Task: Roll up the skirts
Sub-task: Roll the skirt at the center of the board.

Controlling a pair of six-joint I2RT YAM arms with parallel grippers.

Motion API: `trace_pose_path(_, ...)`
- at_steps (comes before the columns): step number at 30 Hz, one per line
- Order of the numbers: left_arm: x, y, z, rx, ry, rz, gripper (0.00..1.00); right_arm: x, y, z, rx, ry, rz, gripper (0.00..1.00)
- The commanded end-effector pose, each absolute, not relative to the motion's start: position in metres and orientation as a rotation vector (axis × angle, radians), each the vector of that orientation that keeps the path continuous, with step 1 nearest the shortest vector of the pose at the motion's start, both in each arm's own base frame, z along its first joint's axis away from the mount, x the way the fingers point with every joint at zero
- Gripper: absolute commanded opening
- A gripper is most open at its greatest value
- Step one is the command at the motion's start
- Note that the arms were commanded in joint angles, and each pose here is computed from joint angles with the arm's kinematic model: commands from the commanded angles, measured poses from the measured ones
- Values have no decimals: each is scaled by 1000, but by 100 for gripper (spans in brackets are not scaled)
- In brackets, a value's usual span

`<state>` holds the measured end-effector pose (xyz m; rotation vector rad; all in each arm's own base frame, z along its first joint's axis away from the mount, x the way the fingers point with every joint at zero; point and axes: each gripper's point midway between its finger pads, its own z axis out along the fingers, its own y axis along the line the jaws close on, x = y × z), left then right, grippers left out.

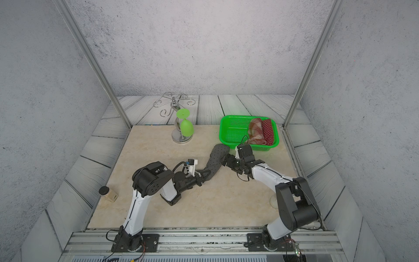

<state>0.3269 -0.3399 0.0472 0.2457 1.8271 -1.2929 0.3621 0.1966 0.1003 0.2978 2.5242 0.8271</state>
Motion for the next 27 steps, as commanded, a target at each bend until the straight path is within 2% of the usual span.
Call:
trace_pose_path(1,284,-319,-65,102,2289,-1255,0,353,191,80,336,2647,622,90)
trace_pose_path(8,285,-323,-66,90,2287,-1258,0,367,192,80,415,2729,493,96)
trace_pose_path(15,285,-322,-70,99,2288,-1238,0,379,205,73,497,2743,492,97)
trace_pose_path(20,282,-321,-78,102,2304,-1222,0,393,219,71,563,2701,591,100)
trace_pose_path(27,284,-322,-78,106,2300,-1221,0,405,239,54,519,2774,507,99)
